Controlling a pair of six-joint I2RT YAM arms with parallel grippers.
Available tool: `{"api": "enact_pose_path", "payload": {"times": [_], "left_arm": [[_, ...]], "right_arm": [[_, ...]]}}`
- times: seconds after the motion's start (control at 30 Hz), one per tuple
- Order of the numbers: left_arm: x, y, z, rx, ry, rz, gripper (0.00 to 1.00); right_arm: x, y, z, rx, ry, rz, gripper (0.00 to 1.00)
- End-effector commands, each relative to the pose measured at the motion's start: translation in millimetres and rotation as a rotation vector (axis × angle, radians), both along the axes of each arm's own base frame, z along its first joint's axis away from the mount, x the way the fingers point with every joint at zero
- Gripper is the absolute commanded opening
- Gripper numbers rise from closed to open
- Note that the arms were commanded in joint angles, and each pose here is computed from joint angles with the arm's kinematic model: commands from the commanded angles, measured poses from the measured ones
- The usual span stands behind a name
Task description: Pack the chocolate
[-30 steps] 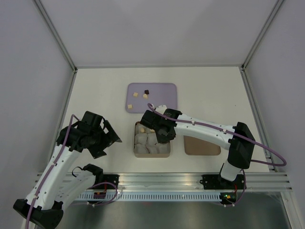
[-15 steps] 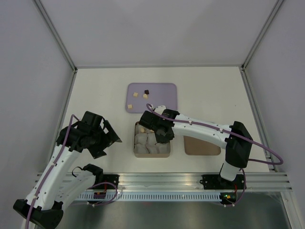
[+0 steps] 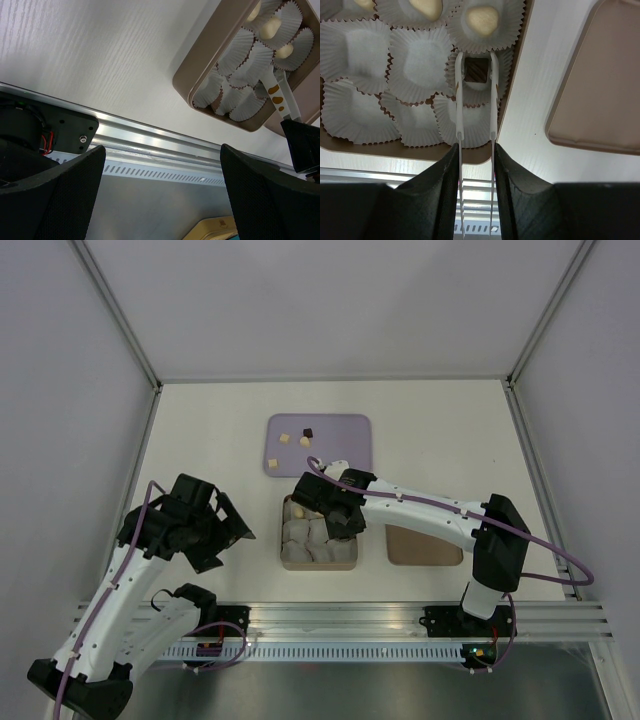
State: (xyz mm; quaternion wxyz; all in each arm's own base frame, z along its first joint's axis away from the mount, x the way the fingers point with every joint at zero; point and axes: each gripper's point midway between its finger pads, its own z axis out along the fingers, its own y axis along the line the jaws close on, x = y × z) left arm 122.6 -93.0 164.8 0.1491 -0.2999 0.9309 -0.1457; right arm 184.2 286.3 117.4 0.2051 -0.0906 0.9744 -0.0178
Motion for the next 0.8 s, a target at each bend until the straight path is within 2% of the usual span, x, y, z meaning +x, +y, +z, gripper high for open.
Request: {"api": "enact_pose_path", "payload": {"times": [0.0, 0.1, 0.43, 0.77], "left_arm": [[-4, 0, 6, -0.012, 0.002, 0.018, 1.0], [-5, 0, 5, -0.009, 0.004, 0.016, 0.99], [-6, 2, 6, -0.008, 0.002, 0.017, 1.0], [-6, 1, 7, -0.009, 0.003, 0.016, 1.0]], "right_arm": [[6, 4, 6, 0.014, -0.036, -0.02, 0.37], [7, 5, 7, 0.019, -0.04, -0.021, 0.42], [11, 8, 22, 0.033, -0.063, -0.017, 0.39], [6, 2, 59, 0.091, -0.083, -0.044, 0.38]]}}
